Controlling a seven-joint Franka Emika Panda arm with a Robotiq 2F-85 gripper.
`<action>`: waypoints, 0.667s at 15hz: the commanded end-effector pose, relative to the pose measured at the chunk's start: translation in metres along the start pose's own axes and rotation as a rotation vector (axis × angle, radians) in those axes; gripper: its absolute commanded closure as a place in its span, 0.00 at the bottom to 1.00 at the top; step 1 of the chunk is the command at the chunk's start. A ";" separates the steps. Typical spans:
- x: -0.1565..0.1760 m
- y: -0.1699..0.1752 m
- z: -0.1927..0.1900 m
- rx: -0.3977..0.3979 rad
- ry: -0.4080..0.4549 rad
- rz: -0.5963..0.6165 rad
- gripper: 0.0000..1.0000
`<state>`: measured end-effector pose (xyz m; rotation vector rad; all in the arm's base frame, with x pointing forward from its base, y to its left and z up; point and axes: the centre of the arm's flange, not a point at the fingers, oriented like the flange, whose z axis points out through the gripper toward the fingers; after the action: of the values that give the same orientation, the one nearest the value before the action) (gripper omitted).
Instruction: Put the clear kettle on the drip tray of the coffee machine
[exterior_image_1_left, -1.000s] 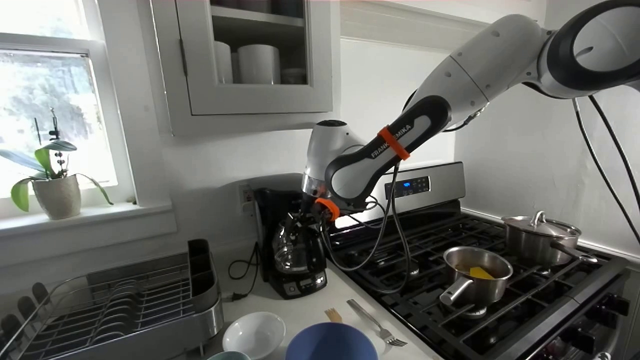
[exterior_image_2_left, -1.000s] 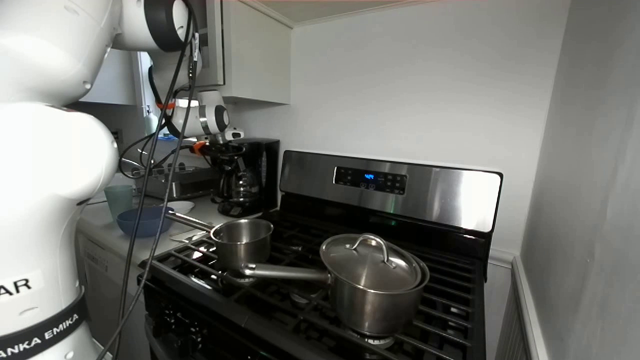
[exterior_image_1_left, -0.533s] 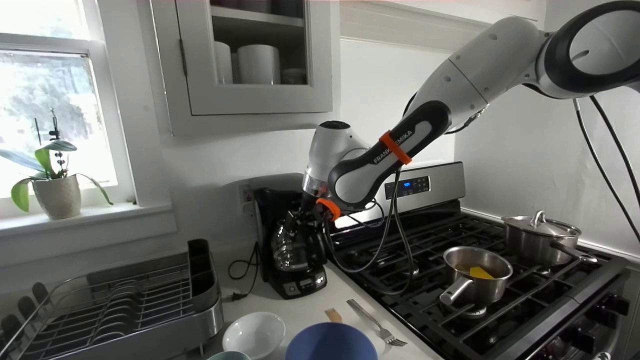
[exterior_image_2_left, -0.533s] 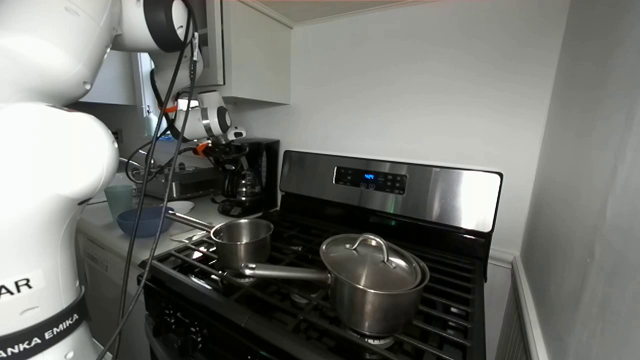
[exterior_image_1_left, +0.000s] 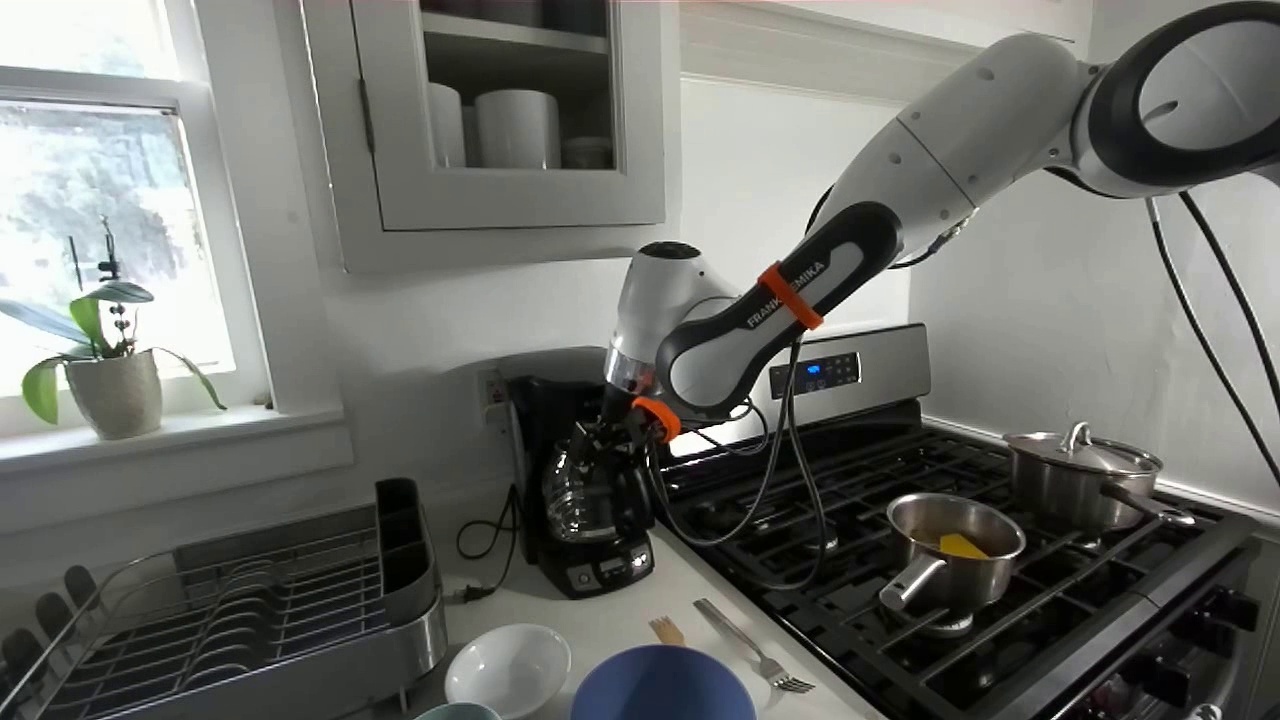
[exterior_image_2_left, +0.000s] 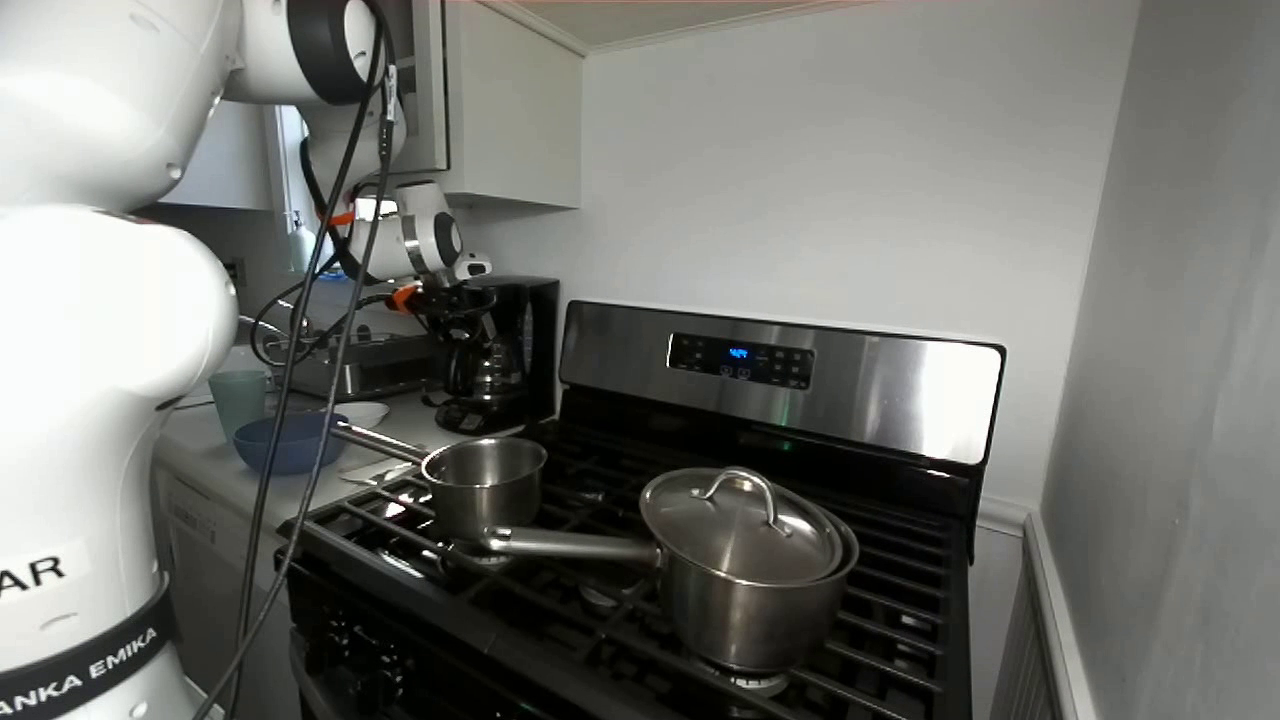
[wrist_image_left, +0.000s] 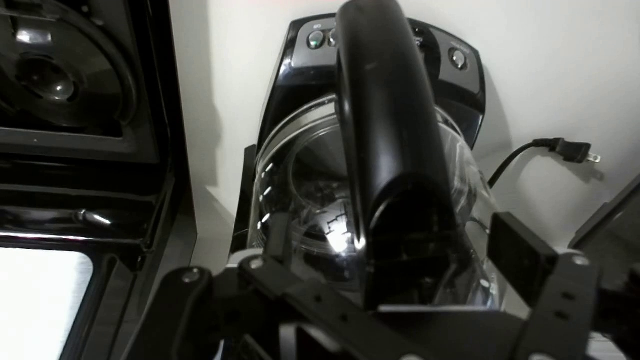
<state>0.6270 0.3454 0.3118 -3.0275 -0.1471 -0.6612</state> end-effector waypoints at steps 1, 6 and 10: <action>0.002 0.003 0.012 0.019 0.032 0.005 0.00; 0.000 0.009 0.029 0.051 0.090 0.006 0.00; -0.003 0.006 0.031 0.084 0.093 0.030 0.00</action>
<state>0.6382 0.3397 0.2858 -2.9374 -0.1463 -0.7702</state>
